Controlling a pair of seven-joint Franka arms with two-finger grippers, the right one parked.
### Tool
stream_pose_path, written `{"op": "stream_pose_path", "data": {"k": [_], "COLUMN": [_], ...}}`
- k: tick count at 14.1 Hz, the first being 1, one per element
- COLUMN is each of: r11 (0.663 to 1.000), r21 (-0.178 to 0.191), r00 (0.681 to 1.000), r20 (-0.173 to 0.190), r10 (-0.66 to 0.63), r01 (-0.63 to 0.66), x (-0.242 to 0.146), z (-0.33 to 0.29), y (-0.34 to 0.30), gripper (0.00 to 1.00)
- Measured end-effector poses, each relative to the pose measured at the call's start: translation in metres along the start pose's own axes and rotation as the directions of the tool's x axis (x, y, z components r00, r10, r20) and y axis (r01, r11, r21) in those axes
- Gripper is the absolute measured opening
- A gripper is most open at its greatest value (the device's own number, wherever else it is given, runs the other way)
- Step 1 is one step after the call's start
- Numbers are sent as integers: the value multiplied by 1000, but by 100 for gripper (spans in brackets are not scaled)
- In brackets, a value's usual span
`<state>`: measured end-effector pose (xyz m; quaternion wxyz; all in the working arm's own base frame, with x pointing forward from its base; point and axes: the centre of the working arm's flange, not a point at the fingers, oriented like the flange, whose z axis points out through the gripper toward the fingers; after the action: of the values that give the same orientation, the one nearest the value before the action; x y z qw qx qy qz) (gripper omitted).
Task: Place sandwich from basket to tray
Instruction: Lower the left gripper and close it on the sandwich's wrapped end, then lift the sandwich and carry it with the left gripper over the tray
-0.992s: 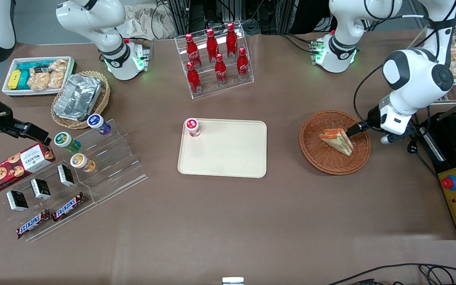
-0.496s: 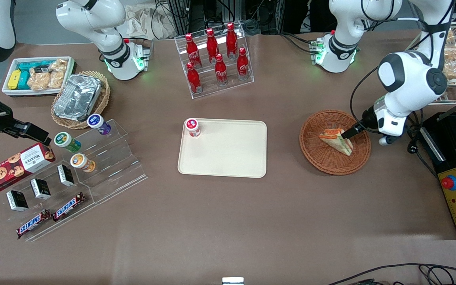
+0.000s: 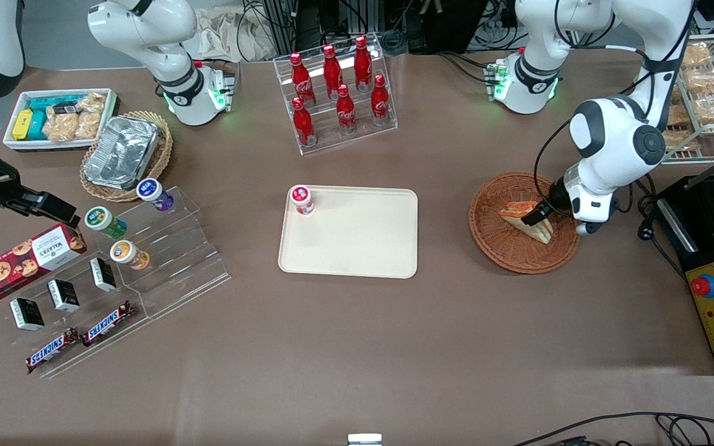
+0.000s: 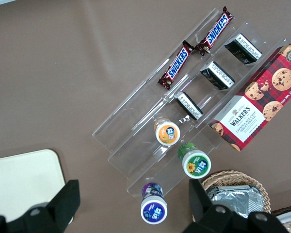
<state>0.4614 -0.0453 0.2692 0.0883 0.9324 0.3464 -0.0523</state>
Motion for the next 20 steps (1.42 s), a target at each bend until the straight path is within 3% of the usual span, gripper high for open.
{"op": "stream_pose_path", "data": {"k": [3, 5, 6, 7, 10, 14, 18, 20], "r11": [1000, 1000, 1000, 1000, 998, 998, 1000, 1000], "r21": [-4, 2, 6, 8, 4, -13, 4, 16], "r00": [1000, 1000, 1000, 1000, 998, 998, 998, 996], "r20": [-16, -17, -15, -15, -20, -25, 63, 89], "r10": [-9, -17, -21, -26, -55, -62, -18, 8], "r01": [9, 17, 21, 26, 56, 62, 18, -9], "x": [3, 3, 3, 3, 3, 4, 7, 16], "z": [4, 10, 13, 14, 14, 2, -52, -102], "y": [0, 0, -1, -1, 0, 11, 41, 55], "gripper": [96, 76, 76, 68, 66, 29, 23, 23]}}
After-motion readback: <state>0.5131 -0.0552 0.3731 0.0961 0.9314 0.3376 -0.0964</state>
